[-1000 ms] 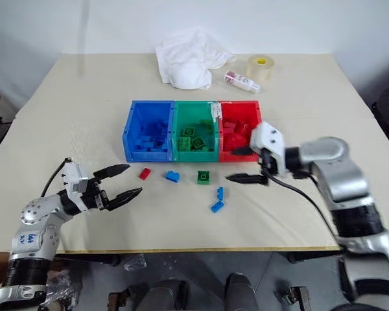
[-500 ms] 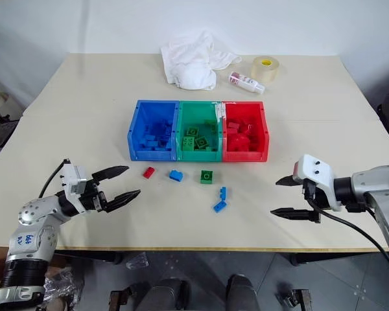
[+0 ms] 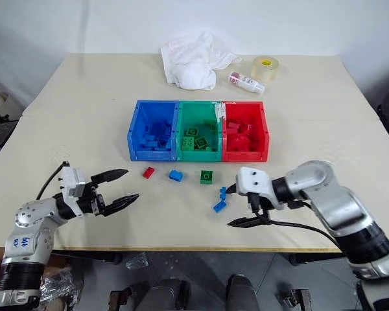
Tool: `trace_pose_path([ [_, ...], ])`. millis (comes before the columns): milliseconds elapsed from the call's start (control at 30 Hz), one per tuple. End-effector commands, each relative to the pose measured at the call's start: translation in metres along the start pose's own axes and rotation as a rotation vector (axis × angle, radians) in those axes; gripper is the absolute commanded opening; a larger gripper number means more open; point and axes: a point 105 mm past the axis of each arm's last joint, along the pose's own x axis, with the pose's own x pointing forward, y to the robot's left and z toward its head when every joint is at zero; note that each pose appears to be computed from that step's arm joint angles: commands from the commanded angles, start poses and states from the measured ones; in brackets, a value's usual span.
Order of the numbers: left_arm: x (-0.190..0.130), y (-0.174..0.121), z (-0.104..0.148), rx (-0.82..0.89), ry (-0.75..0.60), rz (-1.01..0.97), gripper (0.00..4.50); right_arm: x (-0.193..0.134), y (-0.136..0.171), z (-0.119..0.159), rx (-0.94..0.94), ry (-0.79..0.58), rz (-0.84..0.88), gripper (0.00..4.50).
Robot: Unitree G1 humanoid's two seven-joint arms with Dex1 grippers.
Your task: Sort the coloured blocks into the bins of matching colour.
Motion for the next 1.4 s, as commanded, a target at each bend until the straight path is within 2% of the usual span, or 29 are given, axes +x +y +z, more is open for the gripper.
trace_pose_path([
  [33,-0.007,-0.005,0.010,0.031,-0.029,-0.006,4.50,0.011,-0.007,0.004,-0.067,0.015,0.040,4.48],
  [233,-0.007,-0.013,0.008,0.027,-0.032,0.008,4.50,0.029,-0.008,-0.007,-0.096,0.096,0.123,4.48],
  [633,-0.007,-0.014,0.005,0.019,-0.034,0.031,4.50,0.028,-0.020,0.001,-0.117,0.087,0.097,0.50],
  [667,-0.006,-0.014,0.005,0.019,-0.035,0.031,4.50,0.027,-0.021,0.003,-0.117,0.080,0.091,0.39],
  [900,-0.001,-0.008,0.004,0.020,-0.037,0.031,4.50,0.012,-0.036,0.049,-0.132,-0.093,-0.007,0.39],
  [1100,0.001,-0.002,0.005,0.031,-0.042,0.034,4.50,-0.001,-0.075,0.100,-0.121,-0.287,-0.179,0.39],
  [1233,0.004,0.002,0.007,0.043,-0.047,0.035,4.50,0.011,-0.112,0.138,-0.108,-0.410,-0.299,0.39],
  [1300,0.005,0.003,0.008,0.048,-0.051,0.035,4.50,0.020,-0.126,0.156,-0.093,-0.514,-0.351,0.39],
  [1400,0.007,0.004,0.009,0.055,-0.058,0.036,4.50,0.037,-0.147,0.172,-0.038,-0.583,-0.430,0.39],
])
